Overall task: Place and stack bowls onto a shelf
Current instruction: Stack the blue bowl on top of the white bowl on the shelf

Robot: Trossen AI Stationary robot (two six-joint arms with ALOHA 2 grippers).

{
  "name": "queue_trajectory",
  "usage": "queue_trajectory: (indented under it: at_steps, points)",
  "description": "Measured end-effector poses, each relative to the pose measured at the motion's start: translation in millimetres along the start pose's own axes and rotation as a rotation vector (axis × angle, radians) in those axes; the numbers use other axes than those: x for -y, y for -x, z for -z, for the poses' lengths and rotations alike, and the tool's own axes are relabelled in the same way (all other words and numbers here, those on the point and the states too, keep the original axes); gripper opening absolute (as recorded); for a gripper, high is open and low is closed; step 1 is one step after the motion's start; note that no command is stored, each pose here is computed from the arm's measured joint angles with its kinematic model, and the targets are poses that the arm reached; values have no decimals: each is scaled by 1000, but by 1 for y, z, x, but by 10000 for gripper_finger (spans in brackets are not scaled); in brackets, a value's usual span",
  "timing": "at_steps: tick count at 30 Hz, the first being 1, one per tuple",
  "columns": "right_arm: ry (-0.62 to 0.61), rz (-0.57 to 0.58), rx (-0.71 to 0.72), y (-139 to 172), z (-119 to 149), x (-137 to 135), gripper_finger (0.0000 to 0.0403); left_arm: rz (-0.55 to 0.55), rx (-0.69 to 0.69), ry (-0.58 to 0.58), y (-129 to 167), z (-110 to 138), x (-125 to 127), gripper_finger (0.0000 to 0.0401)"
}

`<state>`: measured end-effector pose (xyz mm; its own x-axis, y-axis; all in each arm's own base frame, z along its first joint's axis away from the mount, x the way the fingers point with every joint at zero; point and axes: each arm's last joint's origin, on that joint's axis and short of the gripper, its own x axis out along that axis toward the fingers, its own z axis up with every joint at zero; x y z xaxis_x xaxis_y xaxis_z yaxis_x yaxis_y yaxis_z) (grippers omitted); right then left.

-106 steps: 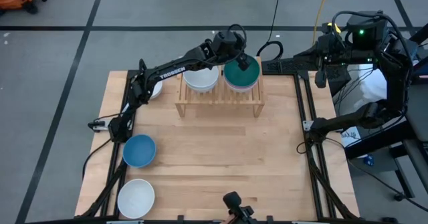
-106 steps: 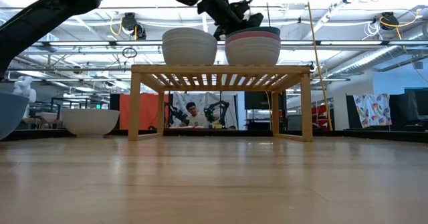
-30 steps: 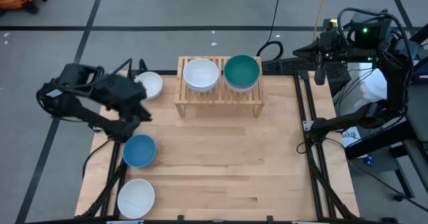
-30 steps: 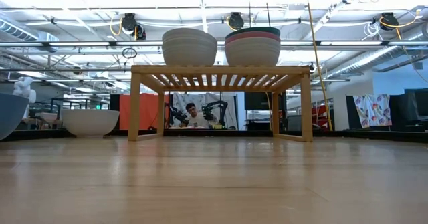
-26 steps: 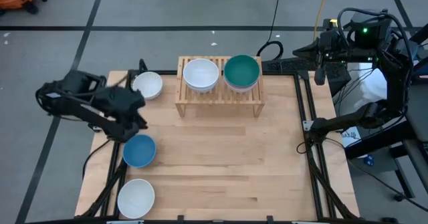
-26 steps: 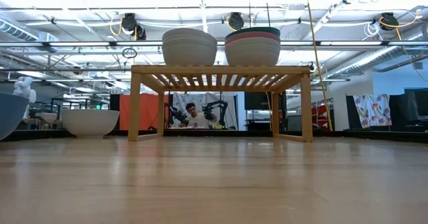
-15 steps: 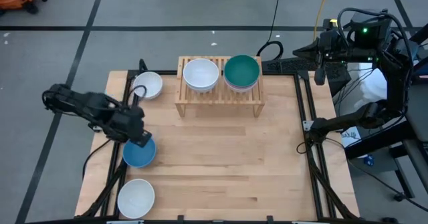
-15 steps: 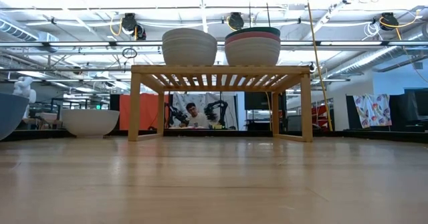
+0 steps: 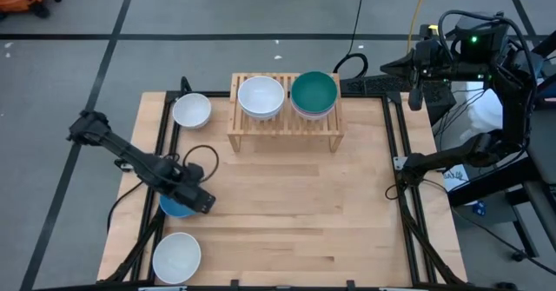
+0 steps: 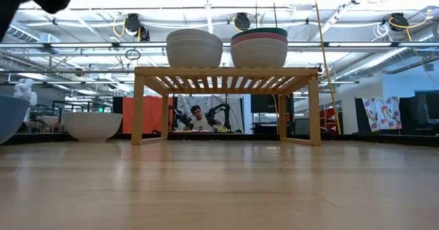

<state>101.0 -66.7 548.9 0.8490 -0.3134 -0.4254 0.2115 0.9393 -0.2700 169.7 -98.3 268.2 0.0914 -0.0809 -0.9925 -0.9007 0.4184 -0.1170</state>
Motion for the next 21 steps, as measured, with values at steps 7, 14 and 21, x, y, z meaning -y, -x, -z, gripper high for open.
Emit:
queue_trajectory:
  at_steps: [7,14,21]
  points:
    - [5,7,17,0,-2,1,0,-53,13,7,-20,1,9,99]
    - [6,9,19,0,-2,1,0,-112,63,18,-31,0,14,99]
    - [6,9,19,0,-2,1,0,-155,69,35,-40,0,19,99]
